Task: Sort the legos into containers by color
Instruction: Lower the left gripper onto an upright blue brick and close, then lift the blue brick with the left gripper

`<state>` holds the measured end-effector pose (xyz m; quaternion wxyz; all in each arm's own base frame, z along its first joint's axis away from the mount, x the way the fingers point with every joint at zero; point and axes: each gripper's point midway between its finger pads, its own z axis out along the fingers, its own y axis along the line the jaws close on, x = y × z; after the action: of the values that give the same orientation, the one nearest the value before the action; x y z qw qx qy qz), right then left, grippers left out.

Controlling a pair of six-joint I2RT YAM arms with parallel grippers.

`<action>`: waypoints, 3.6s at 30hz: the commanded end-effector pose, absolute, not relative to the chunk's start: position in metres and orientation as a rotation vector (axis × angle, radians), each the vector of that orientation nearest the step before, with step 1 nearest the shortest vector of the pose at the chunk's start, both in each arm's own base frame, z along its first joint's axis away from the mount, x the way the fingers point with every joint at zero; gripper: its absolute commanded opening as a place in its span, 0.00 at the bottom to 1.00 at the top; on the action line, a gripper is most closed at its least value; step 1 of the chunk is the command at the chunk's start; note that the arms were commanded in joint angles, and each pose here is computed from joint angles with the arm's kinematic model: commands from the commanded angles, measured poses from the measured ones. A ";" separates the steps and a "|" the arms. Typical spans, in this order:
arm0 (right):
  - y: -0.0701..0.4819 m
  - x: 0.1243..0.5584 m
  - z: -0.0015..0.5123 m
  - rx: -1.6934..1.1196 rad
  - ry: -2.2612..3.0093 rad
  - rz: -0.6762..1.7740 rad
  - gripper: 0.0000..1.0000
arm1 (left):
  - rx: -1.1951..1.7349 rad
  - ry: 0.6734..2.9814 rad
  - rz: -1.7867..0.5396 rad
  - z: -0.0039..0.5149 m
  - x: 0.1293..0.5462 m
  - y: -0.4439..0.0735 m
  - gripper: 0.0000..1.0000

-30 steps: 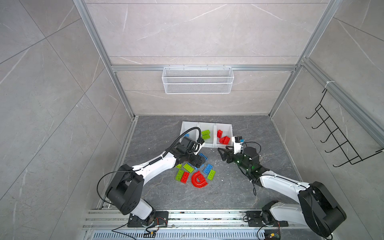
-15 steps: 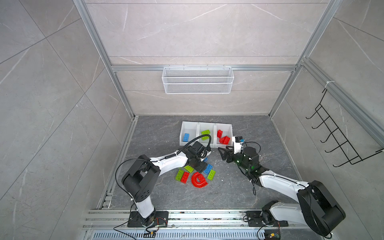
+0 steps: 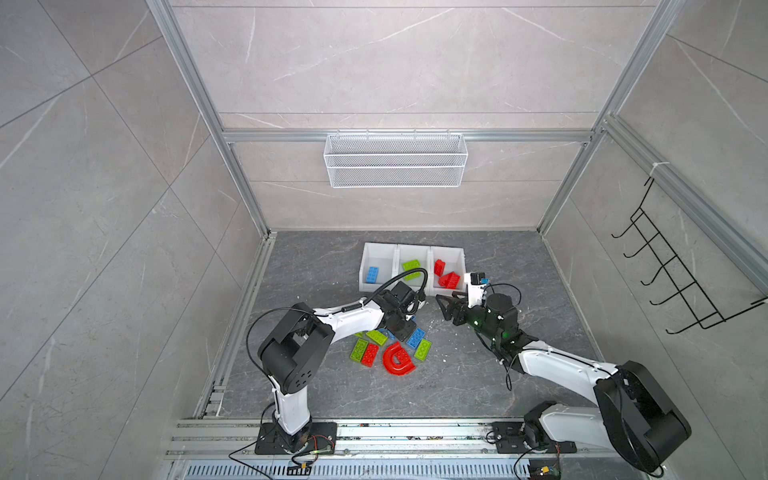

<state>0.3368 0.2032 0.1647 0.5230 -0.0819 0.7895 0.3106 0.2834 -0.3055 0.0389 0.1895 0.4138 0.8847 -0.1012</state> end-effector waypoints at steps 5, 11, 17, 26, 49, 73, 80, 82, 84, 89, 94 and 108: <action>0.202 0.338 0.165 -0.189 1.892 0.728 0.72 | 1.164 2.446 -0.175 0.048 0.287 -0.300 0.40; 0.203 0.341 0.159 -0.179 1.905 0.731 0.72 | 1.169 2.448 -0.208 0.050 0.285 -0.304 0.36; 0.203 0.342 0.155 -0.168 1.914 0.729 0.72 | 1.183 2.450 -0.229 0.048 0.283 -0.307 0.41; 0.200 0.340 0.154 -0.150 1.906 0.729 0.72 | 1.191 2.449 -0.222 0.047 0.284 -0.307 0.42; 0.201 0.340 0.156 -0.157 1.897 0.732 0.72 | 1.142 2.383 -0.181 0.087 0.297 -0.306 0.20; 0.185 0.337 0.169 -0.120 1.859 0.663 0.72 | 1.098 2.360 -0.470 0.095 0.332 -0.368 0.25; 0.183 0.338 0.170 -0.108 1.861 0.651 0.72 | 1.095 2.340 -0.429 0.092 0.341 -0.369 0.70; 0.183 0.338 0.169 -0.110 1.863 0.649 0.72 | 1.079 2.330 -0.405 0.097 0.344 -0.368 0.71; 0.183 0.338 0.169 -0.111 1.866 0.647 0.72 | 1.068 2.314 -0.408 0.106 0.345 -0.367 0.72; 0.181 0.338 0.171 -0.108 1.859 0.639 0.72 | 1.102 2.290 -0.465 0.123 0.334 -0.368 0.72; 0.179 0.337 0.173 -0.103 1.852 0.633 0.72 | 1.262 2.296 -0.562 0.116 0.306 -0.374 0.78; 0.175 0.334 0.179 -0.102 1.832 0.616 0.72 | 0.833 2.542 -0.340 0.086 0.297 -0.391 1.00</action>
<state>0.3372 0.1775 0.1822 0.5660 -0.0382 0.7768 0.2735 0.2937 -0.3852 0.0774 0.2060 0.3761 0.8942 -0.1283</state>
